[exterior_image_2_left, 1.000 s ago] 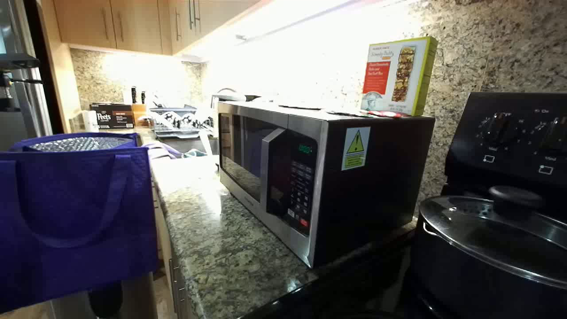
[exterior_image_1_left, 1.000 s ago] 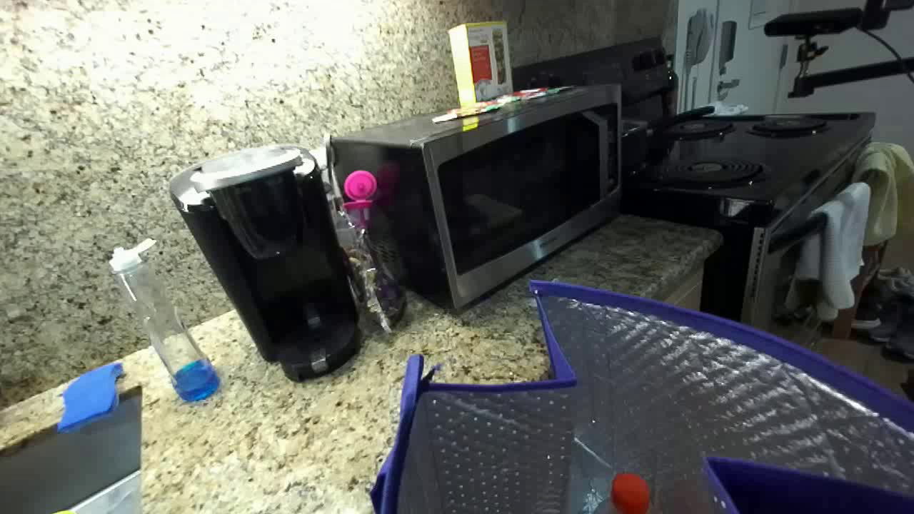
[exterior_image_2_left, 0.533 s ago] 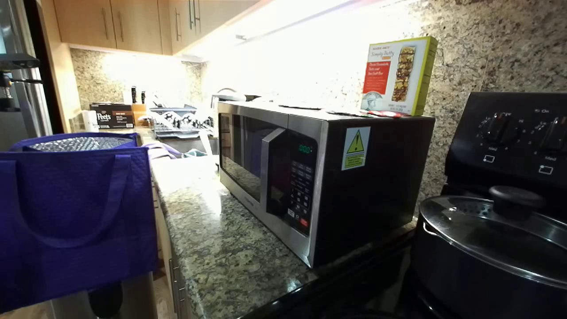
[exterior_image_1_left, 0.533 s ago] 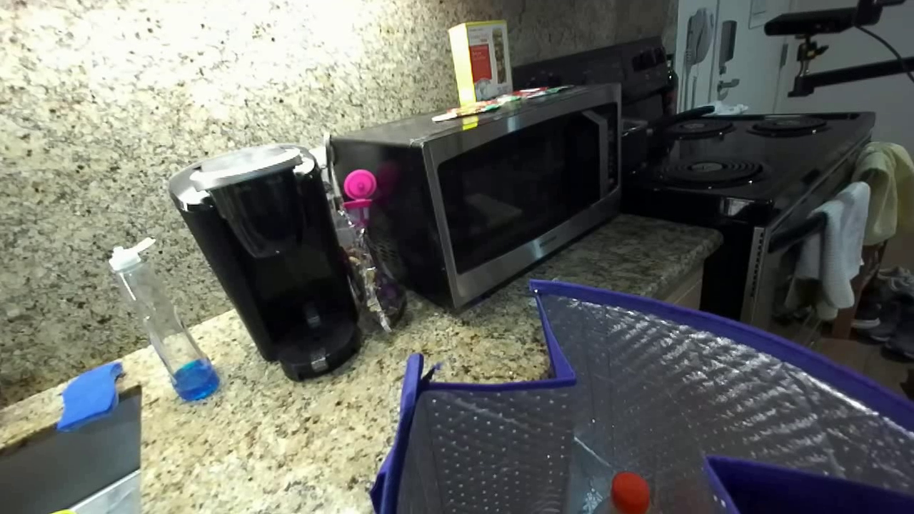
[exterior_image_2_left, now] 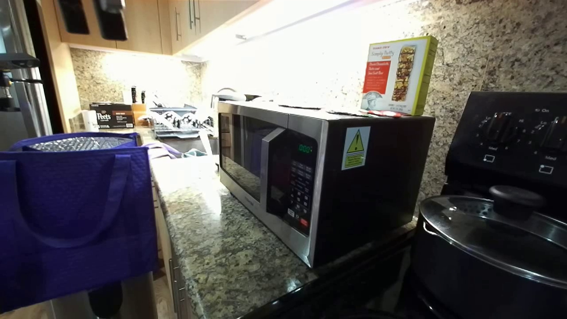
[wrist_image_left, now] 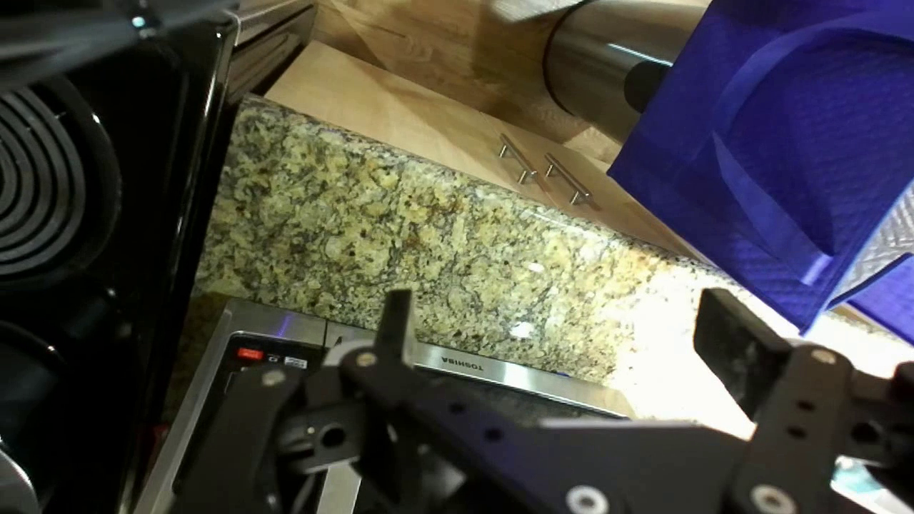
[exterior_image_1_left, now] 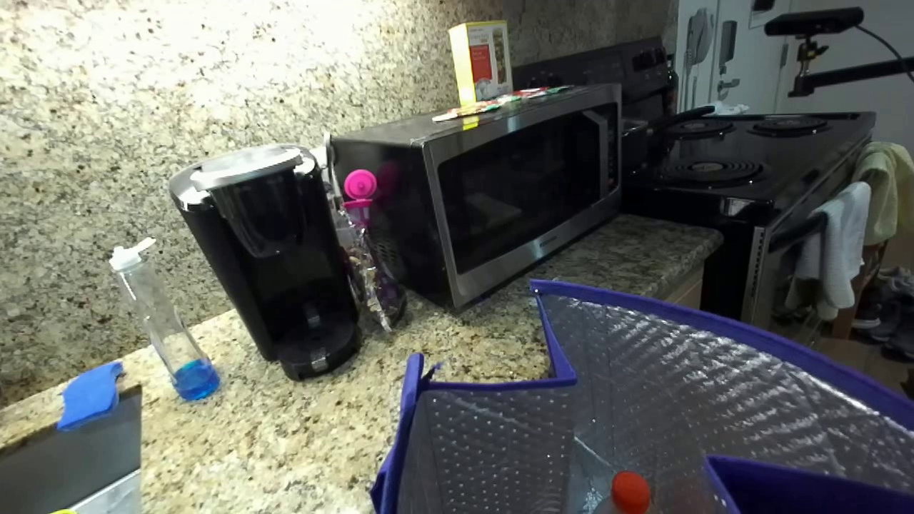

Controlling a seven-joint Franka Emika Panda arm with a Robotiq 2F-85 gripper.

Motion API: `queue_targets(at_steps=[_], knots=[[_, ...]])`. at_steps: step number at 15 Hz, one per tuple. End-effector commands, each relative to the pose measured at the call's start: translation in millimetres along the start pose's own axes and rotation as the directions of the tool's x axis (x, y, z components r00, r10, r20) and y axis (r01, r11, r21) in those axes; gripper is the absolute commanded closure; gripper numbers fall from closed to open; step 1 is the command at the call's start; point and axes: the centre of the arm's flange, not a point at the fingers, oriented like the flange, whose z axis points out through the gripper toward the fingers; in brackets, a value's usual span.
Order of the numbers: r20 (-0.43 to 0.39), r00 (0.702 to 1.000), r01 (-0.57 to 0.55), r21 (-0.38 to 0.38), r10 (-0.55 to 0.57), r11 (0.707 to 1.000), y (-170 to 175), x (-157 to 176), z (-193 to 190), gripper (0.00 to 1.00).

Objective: Open the microwave door

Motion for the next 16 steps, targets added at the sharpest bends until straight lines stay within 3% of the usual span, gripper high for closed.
queue_targets(at_steps=[1, 5, 8, 10, 14, 16], knots=[[0.043, 0.998, -0.051, -0.028, 0.052, 0.998, 23.2, 73.8, -2.3, 0.00], [0.131, 0.974, -0.186, -0.006, 0.185, 0.983, 50.2, 127.9, 26.2, 0.00], [0.190, 0.951, -0.251, 0.017, 0.243, 0.968, 67.9, 151.5, 48.1, 0.00], [0.206, 0.940, -0.277, -0.013, 0.273, 0.961, 82.8, 163.2, 61.1, 0.00], [0.251, 0.931, -0.269, -0.027, 0.267, 0.963, 98.0, 181.9, 82.0, 0.00], [0.230, 0.949, -0.224, 0.013, 0.215, 0.974, 97.9, 174.0, 74.0, 0.00]])
